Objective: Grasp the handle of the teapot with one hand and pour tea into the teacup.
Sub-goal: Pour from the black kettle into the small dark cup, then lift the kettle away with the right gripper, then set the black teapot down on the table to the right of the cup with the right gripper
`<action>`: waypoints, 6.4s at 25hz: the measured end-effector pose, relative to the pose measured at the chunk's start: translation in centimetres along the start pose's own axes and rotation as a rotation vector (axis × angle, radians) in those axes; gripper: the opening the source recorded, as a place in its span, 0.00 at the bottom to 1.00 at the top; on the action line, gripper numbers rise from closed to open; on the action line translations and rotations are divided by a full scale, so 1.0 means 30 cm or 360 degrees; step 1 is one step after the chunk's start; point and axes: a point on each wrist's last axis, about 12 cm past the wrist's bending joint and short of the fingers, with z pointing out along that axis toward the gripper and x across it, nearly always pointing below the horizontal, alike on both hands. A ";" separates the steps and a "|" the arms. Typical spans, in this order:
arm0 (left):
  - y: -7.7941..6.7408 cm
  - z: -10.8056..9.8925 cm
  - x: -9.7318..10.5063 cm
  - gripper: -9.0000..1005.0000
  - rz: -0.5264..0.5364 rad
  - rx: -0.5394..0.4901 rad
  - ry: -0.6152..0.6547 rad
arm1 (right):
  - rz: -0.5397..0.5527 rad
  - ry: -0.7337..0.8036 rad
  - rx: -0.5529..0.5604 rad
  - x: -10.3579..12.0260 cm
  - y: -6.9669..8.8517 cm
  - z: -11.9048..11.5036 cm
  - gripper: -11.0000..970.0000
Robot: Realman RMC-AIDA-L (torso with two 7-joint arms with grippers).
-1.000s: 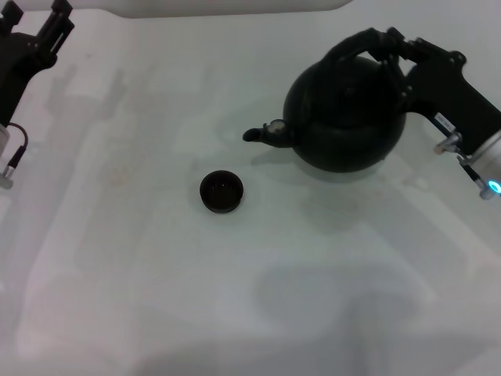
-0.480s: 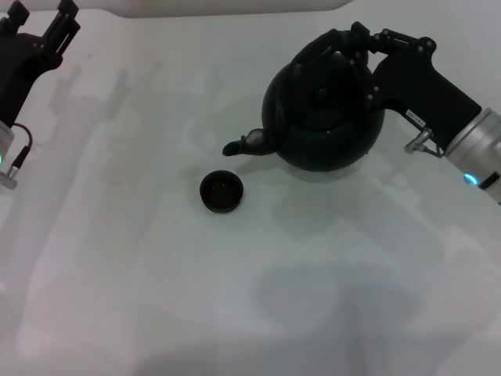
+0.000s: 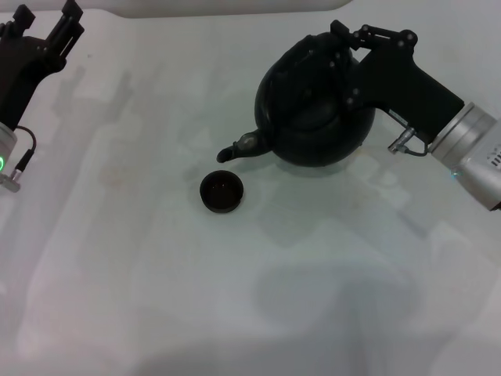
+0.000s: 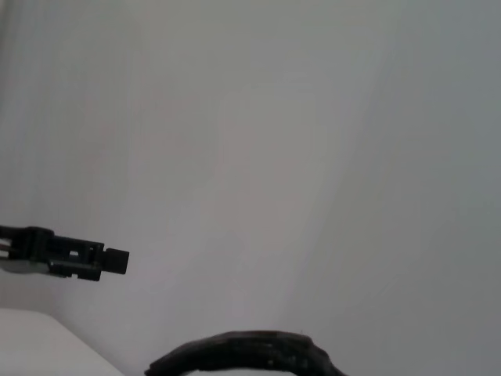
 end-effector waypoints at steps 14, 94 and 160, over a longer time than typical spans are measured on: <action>0.001 0.000 -0.001 0.86 -0.0012 0.0002 -0.0002 | -0.0255 -0.0021 -0.0001 -0.008 0.006 0.008 0.15; 0.009 -0.009 0.006 0.86 -0.0019 -0.0021 0.0014 | -0.0577 -0.0030 -0.0021 -0.009 0.019 -0.002 0.12; 0.007 0.003 0.005 0.86 -0.0053 -0.0003 0.0029 | 0.0426 0.0270 0.0406 0.119 -0.060 -0.280 0.15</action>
